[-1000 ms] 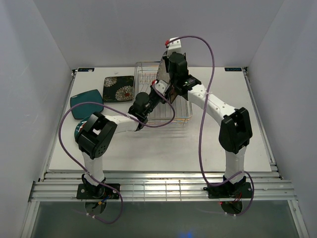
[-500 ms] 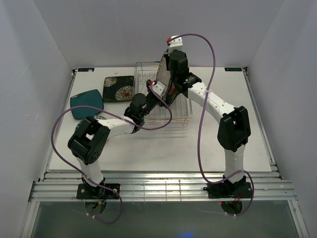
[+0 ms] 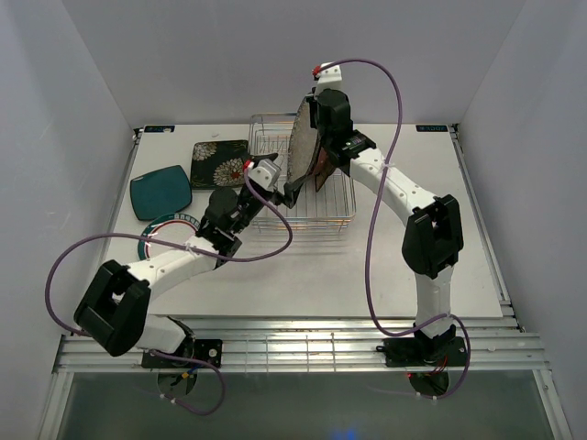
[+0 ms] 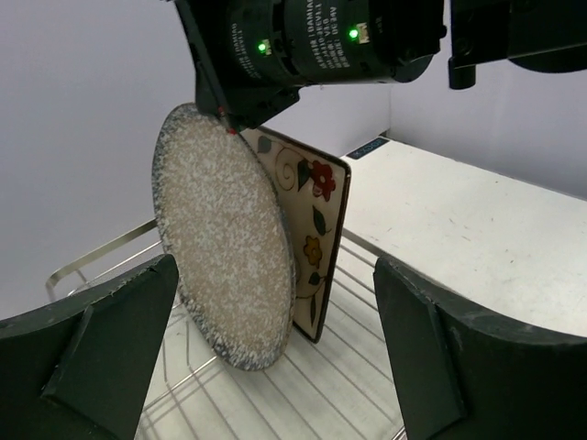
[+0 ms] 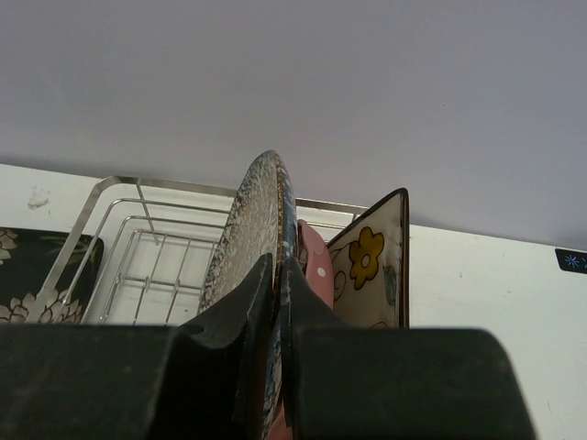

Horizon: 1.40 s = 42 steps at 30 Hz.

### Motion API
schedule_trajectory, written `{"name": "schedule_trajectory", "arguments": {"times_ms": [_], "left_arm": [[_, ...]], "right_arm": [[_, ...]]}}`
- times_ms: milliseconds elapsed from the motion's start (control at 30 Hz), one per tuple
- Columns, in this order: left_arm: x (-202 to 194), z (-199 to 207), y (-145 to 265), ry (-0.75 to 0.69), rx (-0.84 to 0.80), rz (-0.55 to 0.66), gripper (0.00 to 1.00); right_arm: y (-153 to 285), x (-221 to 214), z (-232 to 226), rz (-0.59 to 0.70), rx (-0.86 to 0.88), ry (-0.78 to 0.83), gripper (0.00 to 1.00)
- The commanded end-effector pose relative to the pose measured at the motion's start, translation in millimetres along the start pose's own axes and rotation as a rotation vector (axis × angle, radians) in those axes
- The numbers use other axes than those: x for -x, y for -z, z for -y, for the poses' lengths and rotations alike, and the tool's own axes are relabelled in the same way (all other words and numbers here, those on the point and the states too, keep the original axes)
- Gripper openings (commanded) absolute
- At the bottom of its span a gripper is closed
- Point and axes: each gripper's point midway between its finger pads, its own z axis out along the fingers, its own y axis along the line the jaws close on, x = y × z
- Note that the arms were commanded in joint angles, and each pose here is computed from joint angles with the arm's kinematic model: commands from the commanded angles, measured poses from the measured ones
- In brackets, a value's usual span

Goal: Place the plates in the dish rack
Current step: Insert the plate into the dish rack.

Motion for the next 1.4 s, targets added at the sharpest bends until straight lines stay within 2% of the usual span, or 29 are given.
{"name": "schedule_trajectory", "arguments": {"times_ms": [0,67,100,167,333,367,467,567,667,967,1367], "left_arm": [[9.0,-25.1,17.9,-0.011,0.089,-0.023,0.98],[14.7,-46.2,14.8,0.010,0.170,-0.052,0.98],[0.6,-60.6,17.6,0.025,0.194,-0.122,0.98],[3.6,-73.4,13.8,0.061,0.210,-0.137,0.98],[-24.1,-108.9,16.1,0.133,0.266,-0.250,0.98],[-22.5,-111.7,12.1,0.210,0.259,-0.248,0.98],[-48.9,-136.0,19.7,0.336,0.286,-0.302,0.98],[-77.1,-158.4,22.7,0.351,0.312,-0.362,0.98],[-108.7,-164.4,25.5,0.369,0.331,-0.434,0.98],[-167.5,-159.5,26.9,0.417,0.319,-0.549,0.98],[-185.4,-154.7,32.5,0.418,0.307,-0.590,0.98]], "right_arm": [[3.1,68.4,7.6,0.176,0.004,-0.082,0.08],[2.4,66.9,7.7,0.172,0.006,-0.080,0.08],[2.4,66.6,6.7,0.171,0.008,-0.104,0.08],[2.4,63.8,7.2,0.164,0.005,-0.103,0.08],[6.0,61.1,8.5,0.153,0.004,-0.110,0.11],[6.0,57.5,9.1,0.144,0.000,-0.110,0.11],[7.6,54.6,10.9,0.130,-0.008,-0.110,0.12],[10.8,54.8,10.8,0.118,-0.001,-0.116,0.12],[13.6,53.9,12.6,0.112,-0.005,-0.122,0.12],[25.5,50.9,16.5,0.073,-0.006,-0.121,0.13],[16.3,48.3,7.9,0.057,0.016,-0.125,0.23]]}}
